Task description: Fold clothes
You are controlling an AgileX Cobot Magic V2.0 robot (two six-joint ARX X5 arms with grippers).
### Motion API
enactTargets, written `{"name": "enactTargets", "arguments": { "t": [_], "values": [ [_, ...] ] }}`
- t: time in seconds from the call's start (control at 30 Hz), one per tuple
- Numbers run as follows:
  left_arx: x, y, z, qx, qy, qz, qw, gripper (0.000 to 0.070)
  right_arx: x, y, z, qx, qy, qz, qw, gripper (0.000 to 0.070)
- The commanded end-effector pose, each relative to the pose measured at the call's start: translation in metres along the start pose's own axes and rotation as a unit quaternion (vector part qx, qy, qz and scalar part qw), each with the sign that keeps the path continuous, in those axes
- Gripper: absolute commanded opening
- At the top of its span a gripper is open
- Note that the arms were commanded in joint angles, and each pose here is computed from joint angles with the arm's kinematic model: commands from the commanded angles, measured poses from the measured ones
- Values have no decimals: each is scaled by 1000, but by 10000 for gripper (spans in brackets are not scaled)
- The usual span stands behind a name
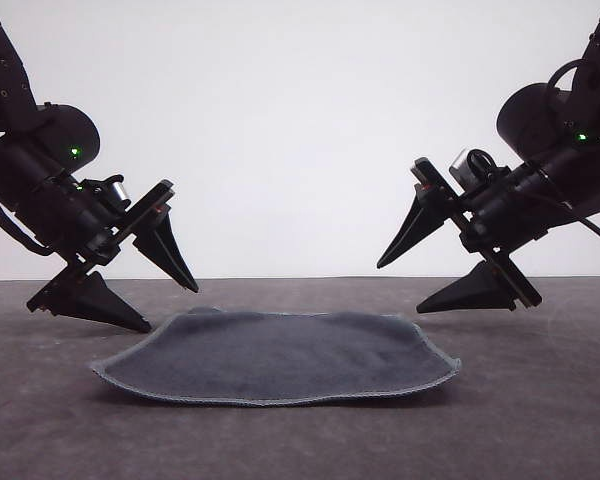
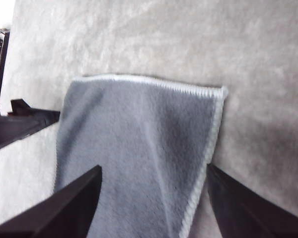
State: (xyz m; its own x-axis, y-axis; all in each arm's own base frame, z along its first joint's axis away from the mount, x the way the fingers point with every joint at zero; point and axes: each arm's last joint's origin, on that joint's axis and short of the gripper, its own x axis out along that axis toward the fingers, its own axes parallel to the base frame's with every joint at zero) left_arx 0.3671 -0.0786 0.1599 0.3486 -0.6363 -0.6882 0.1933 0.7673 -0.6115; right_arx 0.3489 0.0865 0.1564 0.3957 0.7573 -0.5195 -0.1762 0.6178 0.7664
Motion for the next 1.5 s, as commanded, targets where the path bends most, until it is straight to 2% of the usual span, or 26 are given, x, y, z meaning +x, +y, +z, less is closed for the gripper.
{"name": "enactTargets", "arguments": {
  "t": [0.0,0.47,0.7,1.03,1.37,1.47],
  "values": [
    [8,-1,2,-1,7,-10,1000,435,7,-4,3,8,5,-2,1000,414],
    [19,-17,6,-2,-16,-50,999,435,17,-16,-1,23,26,-1,999,414],
    [26,-13,4,-10,-8,-47,999,435,27,-25,-4,34,39,-3,999,414],
    [26,-14,8,-3,-23,-53,998,435,34,-21,-2,21,30,11,999,409],
    [26,-14,9,-2,-28,-53,998,435,47,-34,-1,30,35,4,999,408],
    [26,-14,9,-2,-31,-47,998,434,46,-33,1,22,25,9,999,375]
  ]
}}
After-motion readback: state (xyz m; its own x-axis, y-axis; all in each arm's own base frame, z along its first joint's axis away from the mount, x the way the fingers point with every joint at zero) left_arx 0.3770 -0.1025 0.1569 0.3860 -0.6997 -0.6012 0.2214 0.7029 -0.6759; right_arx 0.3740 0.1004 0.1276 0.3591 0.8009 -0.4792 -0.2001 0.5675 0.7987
